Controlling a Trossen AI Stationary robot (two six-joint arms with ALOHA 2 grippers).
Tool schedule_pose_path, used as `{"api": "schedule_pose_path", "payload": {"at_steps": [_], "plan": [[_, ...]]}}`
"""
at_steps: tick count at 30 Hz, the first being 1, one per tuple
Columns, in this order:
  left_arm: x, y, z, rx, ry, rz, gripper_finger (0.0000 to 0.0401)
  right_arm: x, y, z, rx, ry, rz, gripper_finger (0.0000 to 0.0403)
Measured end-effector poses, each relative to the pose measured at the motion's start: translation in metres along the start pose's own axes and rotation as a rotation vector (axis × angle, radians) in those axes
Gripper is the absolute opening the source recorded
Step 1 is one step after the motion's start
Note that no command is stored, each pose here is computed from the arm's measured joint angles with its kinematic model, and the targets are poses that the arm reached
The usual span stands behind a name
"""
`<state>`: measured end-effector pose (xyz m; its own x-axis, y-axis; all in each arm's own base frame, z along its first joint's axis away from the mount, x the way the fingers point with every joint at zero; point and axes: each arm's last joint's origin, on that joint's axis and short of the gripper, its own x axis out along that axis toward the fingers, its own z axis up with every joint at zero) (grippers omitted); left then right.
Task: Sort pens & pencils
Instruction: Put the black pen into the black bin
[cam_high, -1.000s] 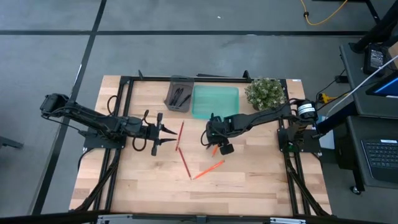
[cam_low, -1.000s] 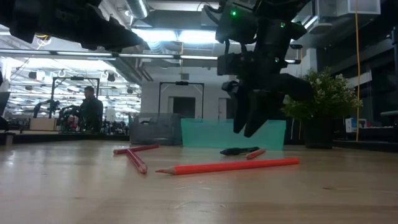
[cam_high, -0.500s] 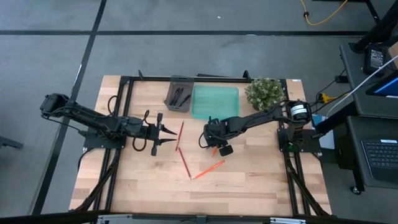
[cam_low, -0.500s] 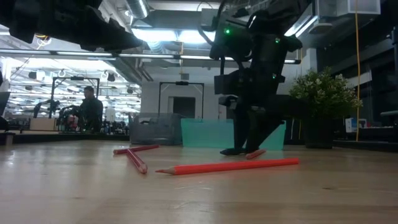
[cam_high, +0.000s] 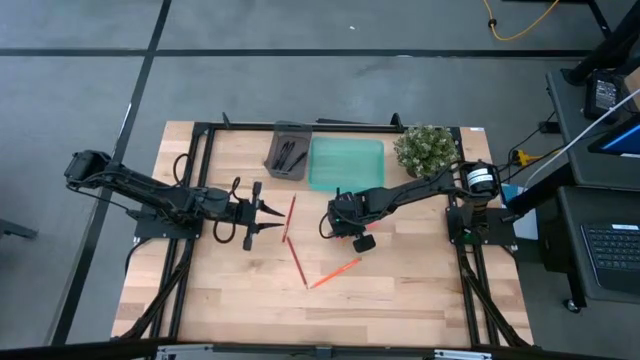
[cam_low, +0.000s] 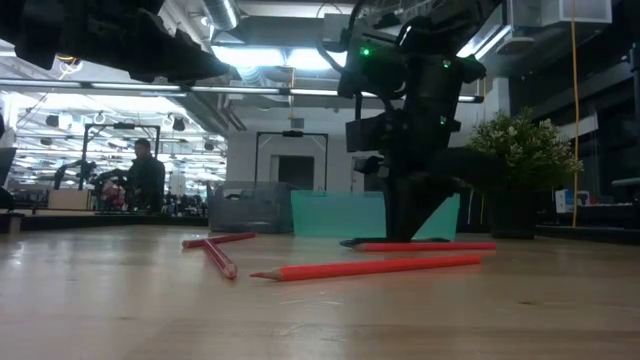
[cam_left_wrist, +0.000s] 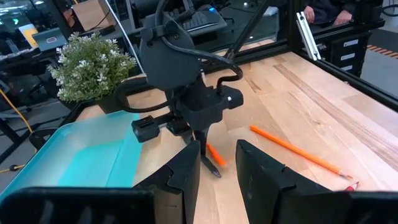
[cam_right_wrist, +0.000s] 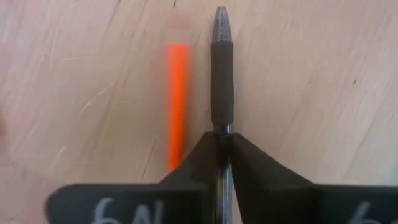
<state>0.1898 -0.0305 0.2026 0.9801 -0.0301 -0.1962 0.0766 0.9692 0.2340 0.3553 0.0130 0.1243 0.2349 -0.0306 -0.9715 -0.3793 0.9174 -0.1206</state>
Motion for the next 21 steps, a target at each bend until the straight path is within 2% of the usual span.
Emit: {"api": "schedule_pose_path", "payload": {"at_steps": [11,21], "plan": [[0.0,0.0,0.0,0.0,0.0,0.0,0.0096,0.0,-0.002,0.0,0.059,-0.01,0.018,0.0026],[0.0,0.0,0.0,0.0,0.0,0.0,0.0096,-0.022,-0.01,0.023,0.135,-0.056,0.029,0.0026]]}}
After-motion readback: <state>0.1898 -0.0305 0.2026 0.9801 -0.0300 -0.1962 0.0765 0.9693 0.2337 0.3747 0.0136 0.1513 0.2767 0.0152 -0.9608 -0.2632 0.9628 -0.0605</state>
